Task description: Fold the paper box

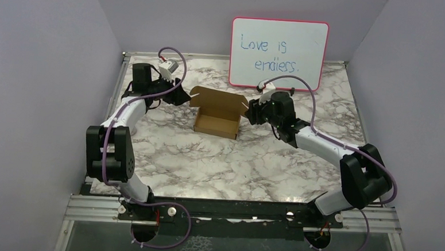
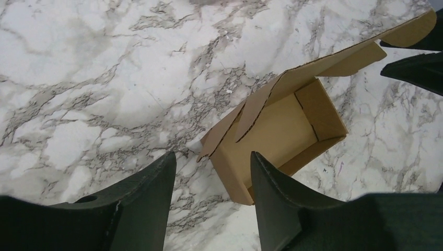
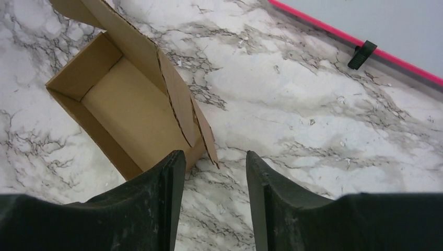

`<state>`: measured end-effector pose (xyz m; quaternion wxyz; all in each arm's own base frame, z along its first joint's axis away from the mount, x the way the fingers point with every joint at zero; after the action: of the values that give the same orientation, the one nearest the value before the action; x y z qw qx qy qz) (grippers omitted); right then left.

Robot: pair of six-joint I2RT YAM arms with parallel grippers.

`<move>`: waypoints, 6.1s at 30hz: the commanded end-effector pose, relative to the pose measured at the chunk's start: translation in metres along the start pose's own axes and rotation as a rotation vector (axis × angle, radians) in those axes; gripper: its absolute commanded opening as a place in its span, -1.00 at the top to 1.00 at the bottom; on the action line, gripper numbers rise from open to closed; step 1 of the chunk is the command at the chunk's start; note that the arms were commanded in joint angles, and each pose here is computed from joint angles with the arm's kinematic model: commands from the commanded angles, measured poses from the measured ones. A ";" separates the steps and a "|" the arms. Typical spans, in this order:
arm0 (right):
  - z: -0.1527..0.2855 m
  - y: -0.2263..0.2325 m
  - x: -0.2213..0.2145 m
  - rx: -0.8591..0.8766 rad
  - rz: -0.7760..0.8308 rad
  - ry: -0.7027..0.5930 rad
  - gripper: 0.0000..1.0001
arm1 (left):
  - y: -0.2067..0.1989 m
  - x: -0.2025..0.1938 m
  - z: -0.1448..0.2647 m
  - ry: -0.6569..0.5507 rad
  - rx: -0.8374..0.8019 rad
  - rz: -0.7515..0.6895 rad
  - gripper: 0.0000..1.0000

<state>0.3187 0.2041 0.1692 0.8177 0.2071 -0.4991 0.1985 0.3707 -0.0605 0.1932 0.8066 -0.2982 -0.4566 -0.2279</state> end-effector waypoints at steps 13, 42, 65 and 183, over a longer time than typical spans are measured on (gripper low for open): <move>-0.015 0.005 0.008 0.090 0.044 -0.061 0.62 | 0.001 0.002 -0.026 -0.042 -0.257 -0.065 0.18; -0.006 0.003 0.011 -0.045 -0.097 -0.072 0.99 | -0.035 -0.008 -0.026 -0.046 0.152 0.079 0.99; -0.010 0.030 0.009 -0.290 -0.212 -0.136 0.99 | -0.098 -0.029 -0.031 -0.248 0.468 0.182 0.99; 0.025 0.011 0.024 -0.277 -0.261 -0.028 -0.88 | -0.119 -0.032 0.010 -0.250 0.367 0.316 -0.70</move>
<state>0.3014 0.1946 0.2241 0.8232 0.1329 -0.5520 -0.0014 0.2645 -0.1174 0.1984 0.8132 -0.1806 -0.5498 0.0611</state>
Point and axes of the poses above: each gripper's point midway between its finger pads, its own z axis back along the fingers, its own y axis along the line the jaws close on, x = y × z, the point moved 7 cm from there along z, back along the fingers, and after that the axes turned 4 degrees about -z, right-handed, at the moved point
